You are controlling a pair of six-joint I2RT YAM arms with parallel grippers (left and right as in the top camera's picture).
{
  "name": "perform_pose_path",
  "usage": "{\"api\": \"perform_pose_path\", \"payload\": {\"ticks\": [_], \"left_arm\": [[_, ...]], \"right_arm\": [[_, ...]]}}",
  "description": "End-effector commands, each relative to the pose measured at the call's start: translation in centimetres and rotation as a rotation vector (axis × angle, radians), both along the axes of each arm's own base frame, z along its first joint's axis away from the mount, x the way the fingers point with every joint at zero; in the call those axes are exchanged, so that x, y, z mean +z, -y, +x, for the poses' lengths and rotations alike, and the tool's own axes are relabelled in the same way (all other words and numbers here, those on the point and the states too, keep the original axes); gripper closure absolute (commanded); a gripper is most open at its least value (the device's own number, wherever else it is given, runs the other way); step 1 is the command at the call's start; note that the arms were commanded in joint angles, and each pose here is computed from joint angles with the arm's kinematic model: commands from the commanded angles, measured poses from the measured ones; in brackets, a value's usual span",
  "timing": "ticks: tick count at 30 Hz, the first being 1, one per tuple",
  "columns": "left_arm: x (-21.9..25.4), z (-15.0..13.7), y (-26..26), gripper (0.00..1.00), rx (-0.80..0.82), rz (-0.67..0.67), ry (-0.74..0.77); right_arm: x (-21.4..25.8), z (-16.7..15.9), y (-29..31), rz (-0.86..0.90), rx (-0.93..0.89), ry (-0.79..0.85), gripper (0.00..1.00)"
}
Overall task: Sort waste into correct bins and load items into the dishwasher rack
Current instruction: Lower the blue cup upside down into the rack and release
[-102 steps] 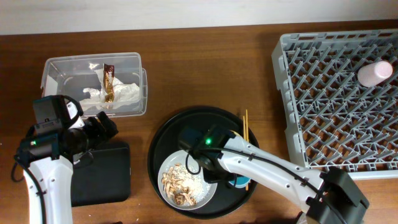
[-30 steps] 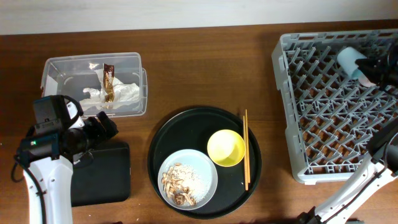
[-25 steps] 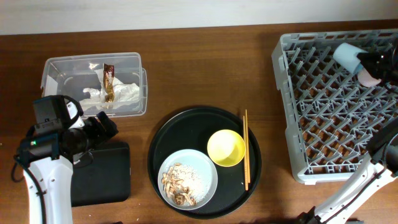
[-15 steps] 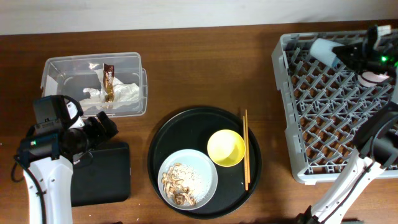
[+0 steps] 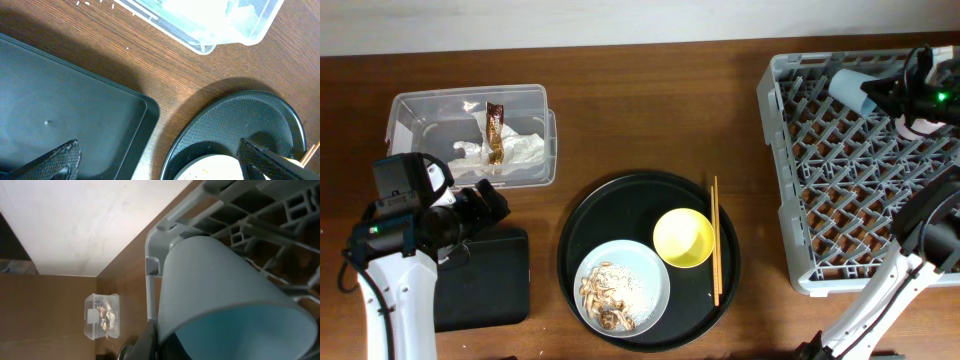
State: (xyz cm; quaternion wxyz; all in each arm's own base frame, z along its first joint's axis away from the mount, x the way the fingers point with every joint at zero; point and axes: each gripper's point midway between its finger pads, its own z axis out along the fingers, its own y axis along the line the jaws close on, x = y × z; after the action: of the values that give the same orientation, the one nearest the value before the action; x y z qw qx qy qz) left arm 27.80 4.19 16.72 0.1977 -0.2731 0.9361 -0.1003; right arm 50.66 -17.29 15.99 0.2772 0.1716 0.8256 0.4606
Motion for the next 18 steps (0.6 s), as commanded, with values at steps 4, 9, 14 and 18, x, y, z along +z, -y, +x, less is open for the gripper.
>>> {"api": "perform_pose_path", "payload": {"ticks": [4,9,14,18], "left_arm": [[0.7,0.1,-0.2,0.0,0.017,0.004,0.021],[0.7,0.1,-0.2,0.01,0.017,0.004,0.021],[0.7,0.1,-0.2,0.01,0.017,0.004,0.021],[0.7,0.1,-0.2,0.01,0.017,0.004,0.021]], "right_arm": [[0.3,0.8,-1.1,0.014,0.032,0.049,0.96],[-3.0,0.5,-1.1,0.038,0.025,-0.018,0.96],[-6.4,-0.3,-1.4,0.083,0.023,-0.088,0.96],[-6.3,-1.5,-0.2,0.087,-0.013,-0.137,0.96]]}}
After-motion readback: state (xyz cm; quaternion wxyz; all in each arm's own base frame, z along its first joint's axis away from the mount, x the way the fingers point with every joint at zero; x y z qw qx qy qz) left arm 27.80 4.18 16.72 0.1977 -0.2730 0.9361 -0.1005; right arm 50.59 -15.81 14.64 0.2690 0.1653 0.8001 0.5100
